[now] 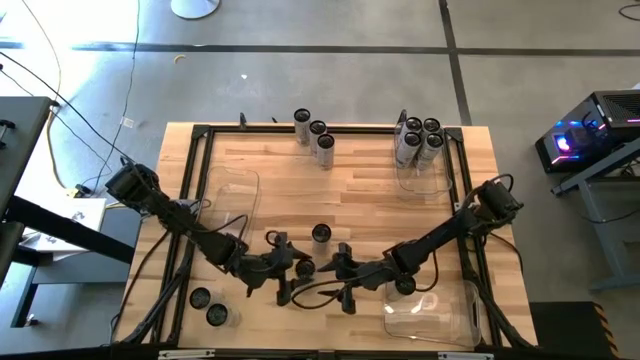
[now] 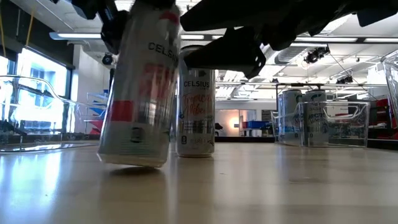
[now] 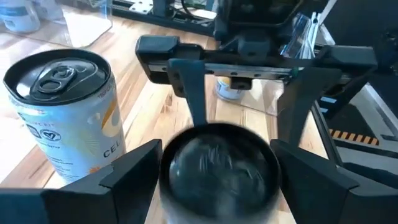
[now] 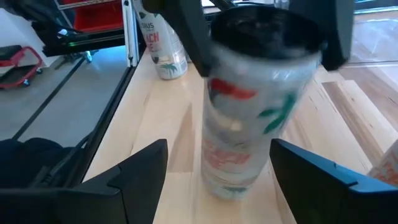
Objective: Sort soda cans
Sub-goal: Put the white-pink soda can into the middle transparent bin
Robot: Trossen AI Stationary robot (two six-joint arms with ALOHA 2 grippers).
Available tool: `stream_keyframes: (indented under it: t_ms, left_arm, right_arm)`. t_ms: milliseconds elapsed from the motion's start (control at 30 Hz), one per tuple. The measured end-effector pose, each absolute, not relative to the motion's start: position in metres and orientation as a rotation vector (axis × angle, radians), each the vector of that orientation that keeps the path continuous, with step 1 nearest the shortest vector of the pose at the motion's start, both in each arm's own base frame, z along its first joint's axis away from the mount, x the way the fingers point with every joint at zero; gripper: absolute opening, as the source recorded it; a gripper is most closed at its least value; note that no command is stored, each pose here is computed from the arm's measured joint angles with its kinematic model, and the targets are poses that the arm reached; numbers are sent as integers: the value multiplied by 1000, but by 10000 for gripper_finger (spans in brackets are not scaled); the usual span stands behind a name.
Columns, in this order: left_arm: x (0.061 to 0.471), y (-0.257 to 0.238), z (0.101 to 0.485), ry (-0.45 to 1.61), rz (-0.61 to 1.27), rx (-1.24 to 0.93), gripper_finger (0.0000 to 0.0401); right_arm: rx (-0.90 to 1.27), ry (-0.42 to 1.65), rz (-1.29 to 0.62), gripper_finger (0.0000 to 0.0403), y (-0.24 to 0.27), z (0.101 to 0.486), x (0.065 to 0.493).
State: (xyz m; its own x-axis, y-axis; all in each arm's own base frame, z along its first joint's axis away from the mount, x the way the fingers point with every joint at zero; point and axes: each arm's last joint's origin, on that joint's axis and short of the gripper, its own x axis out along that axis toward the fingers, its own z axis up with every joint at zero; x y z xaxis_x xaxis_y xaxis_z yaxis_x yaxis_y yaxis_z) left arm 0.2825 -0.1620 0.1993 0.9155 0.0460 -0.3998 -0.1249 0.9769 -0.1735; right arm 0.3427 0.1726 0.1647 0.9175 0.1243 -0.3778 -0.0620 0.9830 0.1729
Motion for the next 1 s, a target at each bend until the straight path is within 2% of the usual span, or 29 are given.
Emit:
stream_keyframes:
  t_ms: [367,567,800,1000]
  left_arm:
    - [283,-161,198,418,90,-176,292]
    - [286,-171,215,407,54,-93,292]
    - [286,-181,235,532,46,56,292]
    - [282,-183,236,578,62,91,292]
  right_arm:
    - [147,378,103,277,173,167,343]
    - [126,426,101,277,174,162,341]
    - [137,512,87,277,177,154,335]
    - [142,507,58,277,167,155,340]
